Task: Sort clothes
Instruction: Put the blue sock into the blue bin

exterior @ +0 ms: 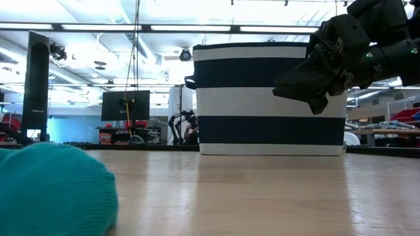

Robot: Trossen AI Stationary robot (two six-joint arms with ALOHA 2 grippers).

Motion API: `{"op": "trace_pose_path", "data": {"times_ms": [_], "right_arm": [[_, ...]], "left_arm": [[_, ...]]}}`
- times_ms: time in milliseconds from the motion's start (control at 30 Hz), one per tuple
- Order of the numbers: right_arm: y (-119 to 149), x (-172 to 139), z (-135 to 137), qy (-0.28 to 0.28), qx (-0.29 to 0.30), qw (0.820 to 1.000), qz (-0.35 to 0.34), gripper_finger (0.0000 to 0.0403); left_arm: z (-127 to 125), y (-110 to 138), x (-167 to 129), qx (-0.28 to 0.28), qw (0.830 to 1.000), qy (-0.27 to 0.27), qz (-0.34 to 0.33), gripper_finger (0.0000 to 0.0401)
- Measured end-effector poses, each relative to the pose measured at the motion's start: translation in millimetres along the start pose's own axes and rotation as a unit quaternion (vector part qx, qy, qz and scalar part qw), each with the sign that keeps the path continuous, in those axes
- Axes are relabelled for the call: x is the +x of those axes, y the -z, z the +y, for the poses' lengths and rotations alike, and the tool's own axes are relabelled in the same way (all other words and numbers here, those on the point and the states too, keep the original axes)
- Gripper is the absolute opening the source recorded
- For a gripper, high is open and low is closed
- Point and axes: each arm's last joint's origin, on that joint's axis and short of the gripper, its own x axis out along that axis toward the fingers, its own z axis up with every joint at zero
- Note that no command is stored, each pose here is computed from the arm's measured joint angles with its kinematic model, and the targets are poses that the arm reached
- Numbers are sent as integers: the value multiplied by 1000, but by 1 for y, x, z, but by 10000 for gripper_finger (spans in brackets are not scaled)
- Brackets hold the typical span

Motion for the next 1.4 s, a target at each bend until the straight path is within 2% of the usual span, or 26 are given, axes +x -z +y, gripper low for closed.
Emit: {"op": "trace_pose_path", "data": {"times_ms": [133,233,567,733,800,933,1400], "right_arm": [[0,0,0,0,0,1000,0,132],[0,0,0,0,0,1000,0,132],[-1,0,-1,12,-3,1000,-7,132],[-2,0,-2,17,-9,1000,-10,132],[-2,1,-3,20,-9,1000,-12,132],[-2,1,-4,21,-7,1000,-12,132],[-2,1,-4,22,-5,1000,-9,132]], "left_arm": [[-17,24,9,-22,999,25,-20,122],[-25,44,18,-39,996,74,-20,122],[-29,112,67,-113,973,200,-15,122],[-41,119,78,-127,954,273,-9,122],[-43,120,80,-123,950,287,-12,122],[-44,123,81,-106,948,301,2,122],[-54,131,70,-175,928,326,38,121]]}}
